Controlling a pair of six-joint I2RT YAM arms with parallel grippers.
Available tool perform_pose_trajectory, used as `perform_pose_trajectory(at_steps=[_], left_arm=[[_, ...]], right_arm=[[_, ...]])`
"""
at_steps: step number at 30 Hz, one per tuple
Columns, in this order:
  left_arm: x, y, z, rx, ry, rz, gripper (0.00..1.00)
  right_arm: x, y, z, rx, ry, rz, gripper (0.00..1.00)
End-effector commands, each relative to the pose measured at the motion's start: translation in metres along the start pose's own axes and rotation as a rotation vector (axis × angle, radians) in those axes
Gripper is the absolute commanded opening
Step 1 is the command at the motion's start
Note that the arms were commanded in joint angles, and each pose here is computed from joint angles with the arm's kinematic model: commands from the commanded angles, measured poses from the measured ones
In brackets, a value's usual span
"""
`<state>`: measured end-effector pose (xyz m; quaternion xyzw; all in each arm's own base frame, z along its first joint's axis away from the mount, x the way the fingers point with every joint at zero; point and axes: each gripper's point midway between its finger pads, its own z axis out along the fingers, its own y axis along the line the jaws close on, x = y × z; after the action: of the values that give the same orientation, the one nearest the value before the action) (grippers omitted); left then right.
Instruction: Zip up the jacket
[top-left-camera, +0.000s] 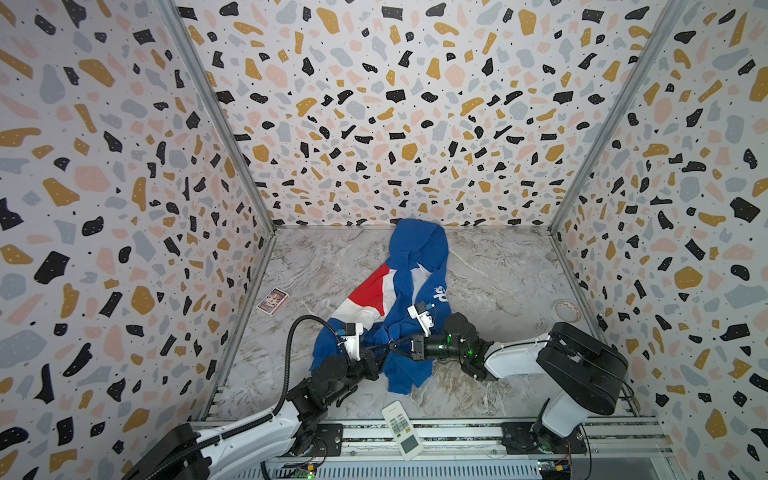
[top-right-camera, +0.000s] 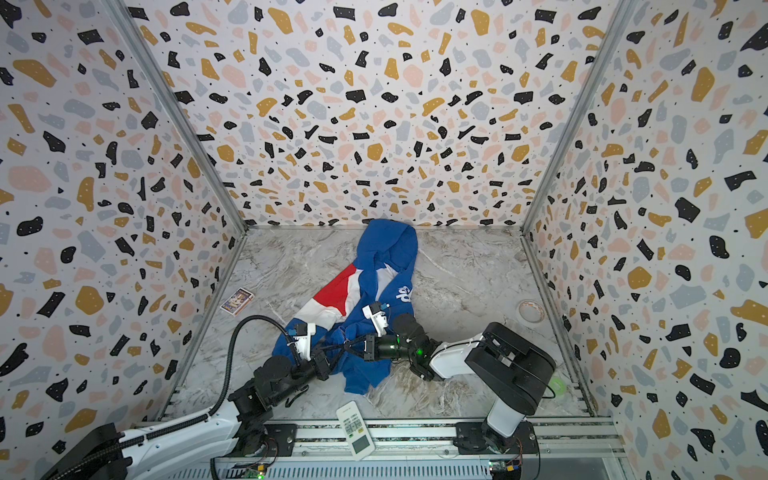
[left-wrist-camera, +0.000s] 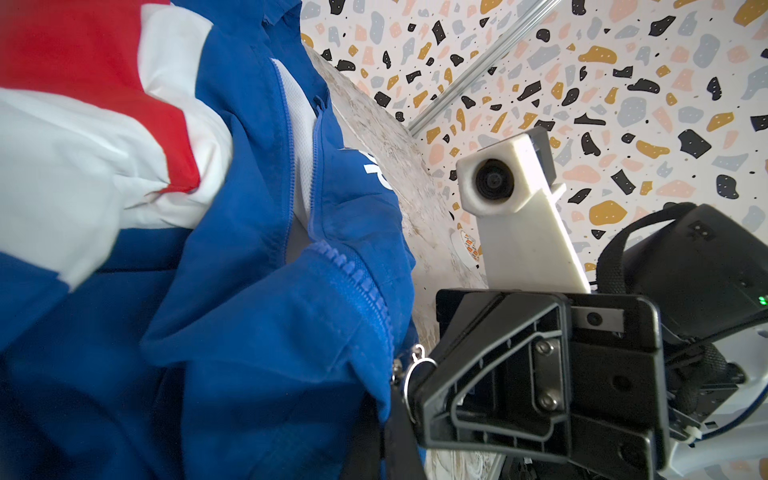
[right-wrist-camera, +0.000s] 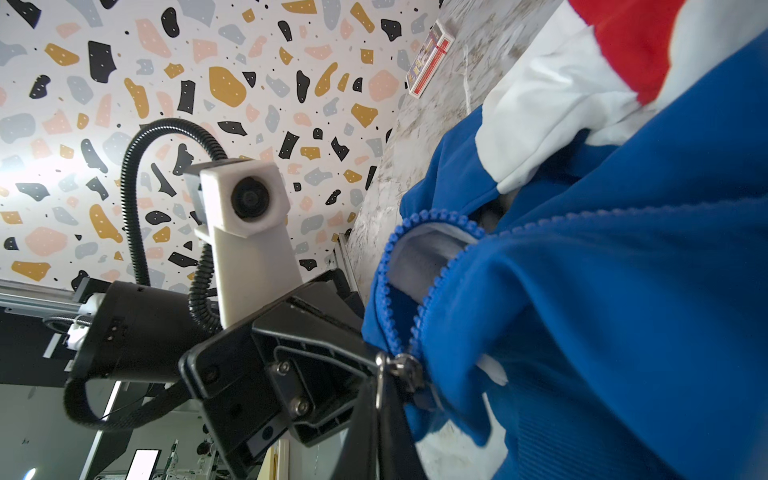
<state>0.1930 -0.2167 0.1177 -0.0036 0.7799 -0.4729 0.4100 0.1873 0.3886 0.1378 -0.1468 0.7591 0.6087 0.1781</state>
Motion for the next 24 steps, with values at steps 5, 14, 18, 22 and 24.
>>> perform_pose_trajectory(at_steps=[5, 14, 18, 22, 24], left_arm=[[0.066, 0.049, -0.017, -0.091, 0.211, 0.044, 0.0], [0.072, 0.053, -0.019, -0.104, 0.229, 0.047, 0.0], [0.071, 0.06, -0.02, -0.146, 0.226, 0.053, 0.0], [0.07, 0.07, -0.022, -0.207, 0.222, 0.063, 0.0], [0.068, 0.075, -0.022, -0.239, 0.218, 0.07, 0.0]], right_arm=[[-0.057, 0.029, -0.013, -0.028, -0.166, -0.072, 0.0], [-0.063, 0.027, -0.024, -0.012, -0.165, -0.083, 0.0], [-0.064, 0.028, -0.026, -0.006, -0.162, -0.09, 0.0], [-0.066, 0.03, -0.028, -0.013, -0.161, -0.095, 0.0], [-0.066, 0.032, -0.026, -0.014, -0.153, -0.095, 0.0]])
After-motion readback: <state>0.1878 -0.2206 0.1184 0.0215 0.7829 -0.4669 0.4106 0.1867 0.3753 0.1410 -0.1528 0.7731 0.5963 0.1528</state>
